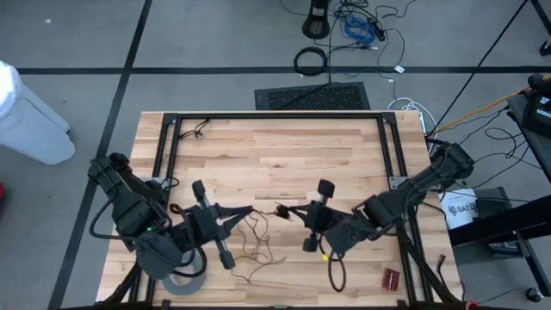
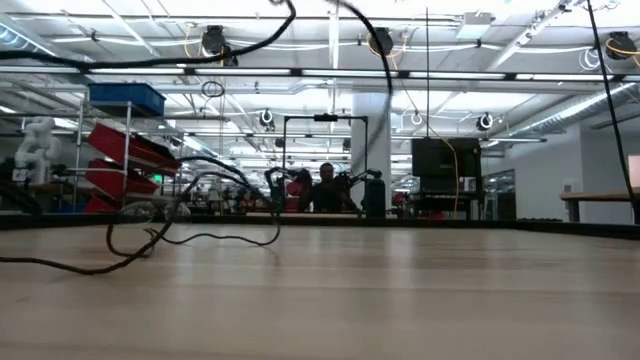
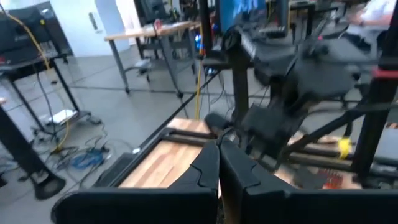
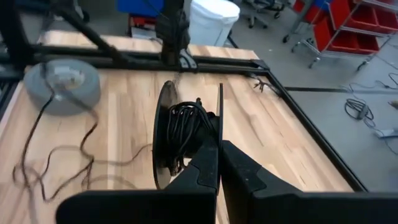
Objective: Coil cords
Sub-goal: Coil the black wire onto the spool
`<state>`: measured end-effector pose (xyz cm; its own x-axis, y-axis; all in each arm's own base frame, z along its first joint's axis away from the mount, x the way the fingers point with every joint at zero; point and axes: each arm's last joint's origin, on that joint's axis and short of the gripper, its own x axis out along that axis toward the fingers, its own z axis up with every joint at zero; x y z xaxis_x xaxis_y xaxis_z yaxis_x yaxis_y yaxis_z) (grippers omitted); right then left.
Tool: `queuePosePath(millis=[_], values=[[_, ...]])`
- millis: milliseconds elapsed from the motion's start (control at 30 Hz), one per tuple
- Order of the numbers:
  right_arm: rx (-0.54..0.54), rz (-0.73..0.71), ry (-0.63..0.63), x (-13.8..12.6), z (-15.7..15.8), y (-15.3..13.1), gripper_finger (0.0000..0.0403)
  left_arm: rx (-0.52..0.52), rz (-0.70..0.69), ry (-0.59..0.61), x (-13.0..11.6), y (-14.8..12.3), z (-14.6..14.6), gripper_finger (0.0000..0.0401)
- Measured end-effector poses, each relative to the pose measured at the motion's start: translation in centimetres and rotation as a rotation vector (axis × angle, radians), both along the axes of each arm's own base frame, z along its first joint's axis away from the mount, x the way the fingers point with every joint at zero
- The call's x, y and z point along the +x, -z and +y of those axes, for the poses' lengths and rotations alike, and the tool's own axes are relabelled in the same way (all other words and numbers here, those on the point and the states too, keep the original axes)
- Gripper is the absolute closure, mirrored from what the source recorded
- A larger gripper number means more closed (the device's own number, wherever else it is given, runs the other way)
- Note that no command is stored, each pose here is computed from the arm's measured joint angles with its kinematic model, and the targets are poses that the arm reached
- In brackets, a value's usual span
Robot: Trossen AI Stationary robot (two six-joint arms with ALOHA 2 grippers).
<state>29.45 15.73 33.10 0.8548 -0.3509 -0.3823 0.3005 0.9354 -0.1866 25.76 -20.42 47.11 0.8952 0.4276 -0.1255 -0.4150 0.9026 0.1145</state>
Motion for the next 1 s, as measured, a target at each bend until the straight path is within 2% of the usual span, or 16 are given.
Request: queuePosePath(millis=[133, 433, 733, 1000], values=[[0.015, -0.054, 0.015, 1.2, -0.4, -0.1, 0.0403, -0.022, -0.010, 0.033, 1.0, 0.1, 0.0, 0.0400], [0.003, -0.099, 0.021, 2.8, -0.9, 0.1, 0.0403, -0.060, 0.005, 0.104, 5.2, 2.3, -0.5, 0.0400], [-0.023, -0.123, -0.004, 2.9, -0.9, -0.4, 0.0403, -0.029, 0.064, 0.104, 7.9, 5.6, -2.2, 0.0400], [0.005, -0.157, -0.082, 2.9, -0.7, -1.2, 0.0403, 0.013, 0.121, 0.097, 9.5, 8.3, -3.5, 0.0400]])
